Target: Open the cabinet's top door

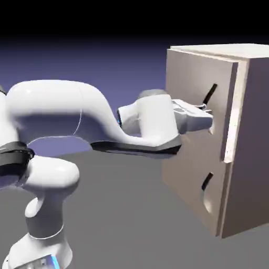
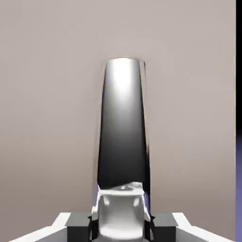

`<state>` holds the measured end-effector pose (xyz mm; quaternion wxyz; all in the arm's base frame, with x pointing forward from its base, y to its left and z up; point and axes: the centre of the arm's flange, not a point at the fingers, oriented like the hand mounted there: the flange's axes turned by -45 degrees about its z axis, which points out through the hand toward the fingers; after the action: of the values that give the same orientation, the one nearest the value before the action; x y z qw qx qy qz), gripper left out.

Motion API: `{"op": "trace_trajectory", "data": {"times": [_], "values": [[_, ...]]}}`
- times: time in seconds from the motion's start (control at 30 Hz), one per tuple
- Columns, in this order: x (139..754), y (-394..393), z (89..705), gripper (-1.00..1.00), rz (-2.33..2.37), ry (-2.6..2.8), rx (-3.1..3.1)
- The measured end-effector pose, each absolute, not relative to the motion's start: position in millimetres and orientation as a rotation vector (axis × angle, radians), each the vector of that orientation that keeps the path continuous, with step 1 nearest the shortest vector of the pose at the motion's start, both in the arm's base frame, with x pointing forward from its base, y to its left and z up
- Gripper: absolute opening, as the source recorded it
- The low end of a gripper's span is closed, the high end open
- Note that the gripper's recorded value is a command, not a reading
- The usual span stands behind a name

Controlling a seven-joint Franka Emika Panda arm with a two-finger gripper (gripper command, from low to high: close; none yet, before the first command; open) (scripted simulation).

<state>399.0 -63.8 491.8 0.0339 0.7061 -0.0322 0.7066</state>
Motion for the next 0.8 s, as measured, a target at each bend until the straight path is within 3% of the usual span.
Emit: {"op": "trace_trajectory", "data": {"times": [0.8], "values": [[289.9,18.0,491.8,-1.00,1.978,-0.438,1.978]]}}
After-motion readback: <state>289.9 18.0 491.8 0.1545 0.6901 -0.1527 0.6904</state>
